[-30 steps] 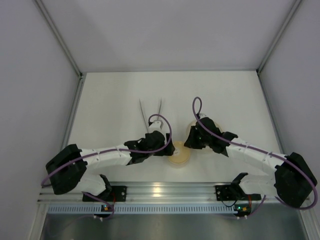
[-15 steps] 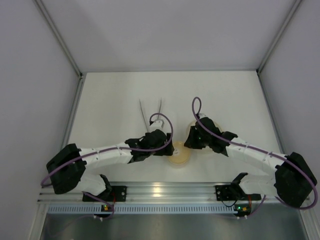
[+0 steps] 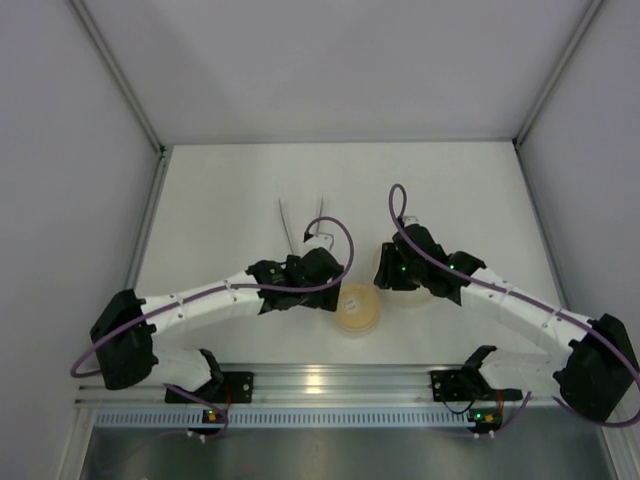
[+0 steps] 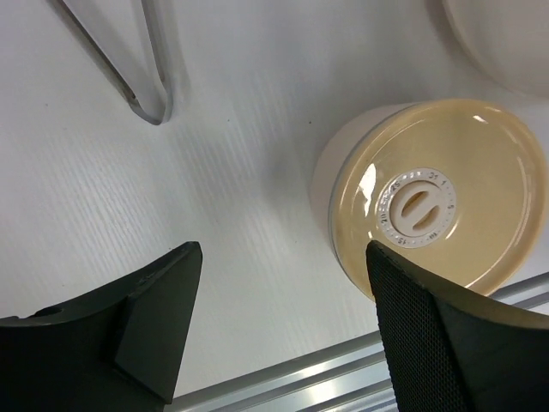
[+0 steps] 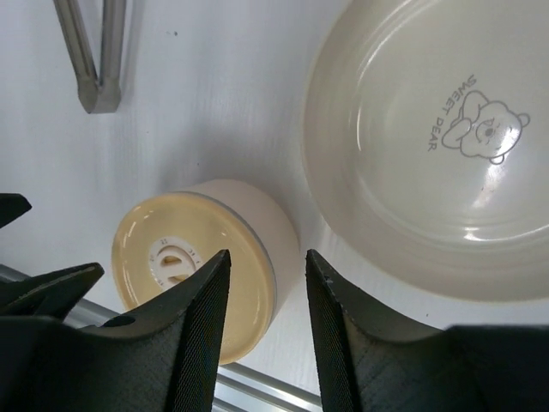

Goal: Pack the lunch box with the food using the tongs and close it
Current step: Close the box lid on the packing box, then reset both arms

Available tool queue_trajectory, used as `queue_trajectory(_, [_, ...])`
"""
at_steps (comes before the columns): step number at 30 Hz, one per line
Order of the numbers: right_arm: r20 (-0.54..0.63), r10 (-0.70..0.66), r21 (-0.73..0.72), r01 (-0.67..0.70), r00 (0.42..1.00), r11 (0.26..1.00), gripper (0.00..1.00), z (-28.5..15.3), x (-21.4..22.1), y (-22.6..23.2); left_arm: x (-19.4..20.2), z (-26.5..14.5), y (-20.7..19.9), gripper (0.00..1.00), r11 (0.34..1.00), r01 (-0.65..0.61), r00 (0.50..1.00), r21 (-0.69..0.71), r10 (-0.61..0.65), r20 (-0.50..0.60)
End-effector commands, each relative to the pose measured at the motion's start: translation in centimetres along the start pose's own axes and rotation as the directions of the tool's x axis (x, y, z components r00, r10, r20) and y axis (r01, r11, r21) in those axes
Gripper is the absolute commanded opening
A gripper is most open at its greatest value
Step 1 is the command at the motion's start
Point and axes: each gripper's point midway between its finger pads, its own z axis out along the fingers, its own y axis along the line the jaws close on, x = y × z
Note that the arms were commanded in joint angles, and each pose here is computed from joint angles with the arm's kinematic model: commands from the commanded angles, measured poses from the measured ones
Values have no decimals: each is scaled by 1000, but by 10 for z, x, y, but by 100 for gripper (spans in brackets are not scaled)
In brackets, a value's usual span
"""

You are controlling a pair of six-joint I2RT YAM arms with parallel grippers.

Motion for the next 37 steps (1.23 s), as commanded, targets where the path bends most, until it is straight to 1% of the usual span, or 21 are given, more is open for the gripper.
queue_trajectory(1, [88,-32,-17,33,996,999,40,-26,-31,14,-33,-28,-5,83,999,-32,996,12,31,78])
queue_trajectory(5, [133,-39,-44,45,990,998,44,-44,-48,24,-61,-52,-14,84,998,-51,987,43,44,152])
queue_trajectory(7, [167,-42,-48,51,985,998,46,-55,-58,27,-80,-66,-15,84,998,-44,977,42,34,210])
queue_trajectory(9, [215,-38,-59,52,976,997,49,-71,-69,30,-97,-84,-14,85,997,-53,962,50,37,269])
queue_trajectory(10, [240,-45,-50,58,970,997,51,-78,-74,28,-105,-90,-8,86,999,-48,953,25,38,301])
queue_trajectory(12, [309,-35,-65,58,950,996,58,-100,-89,31,-117,-107,-2,87,998,-67,932,10,59,356])
queue_trajectory(13, [349,-37,-62,62,936,996,62,-113,-95,28,-124,-114,4,88,998,-65,919,-12,65,388])
queue_trajectory(14, [380,-34,-64,64,924,996,74,-124,-102,29,-129,-125,11,88,997,-75,904,-23,78,421])
queue_trajectory(15, [403,-32,-61,62,915,996,80,-132,-106,28,-131,-130,15,89,997,-75,894,-35,83,440])
queue_trajectory(16, [436,-39,-45,66,899,997,99,-143,-110,22,-132,-131,20,90,996,-74,883,-47,87,460])
queue_trajectory(17, [460,-37,-43,64,887,997,99,-153,-115,21,-136,-144,30,93,996,-63,858,-56,82,506])
queue_trajectory(18, [487,-42,-19,59,872,998,100,-162,-118,14,-137,-153,36,98,997,-60,834,-46,76,546])
queue_trajectory(19, [508,-40,-14,54,860,998,100,-168,-122,12,-136,-148,35,99,997,-59,833,-45,74,549])
queue_trajectory(20, [521,-43,1,50,852,999,100,-174,-122,7,-138,-158,40,99,997,-62,813,-35,71,578])
queue_trajectory(21, [540,-49,25,42,841,999,99,-178,-124,1,-137,-159,41,99,997,-65,807,-34,73,586])
queue_trajectory(25, [600,-34,35,16,800,999,99,-199,-124,-14,-131,-154,51,99,995,-65,810,-76,97,579])
queue_trajectory(28, [620,-21,33,1,784,999,99,-206,-121,-20,-124,-146,56,99,993,-67,813,-100,113,572])
queue_trajectory(33, [631,-21,42,-7,775,999,100,-209,-117,-28,-120,-145,61,99,994,-62,798,-92,105,594])
queue_trajectory(37, [637,-25,59,-17,770,998,100,-209,-118,-32,-118,-142,62,99,993,-72,801,-98,116,587])
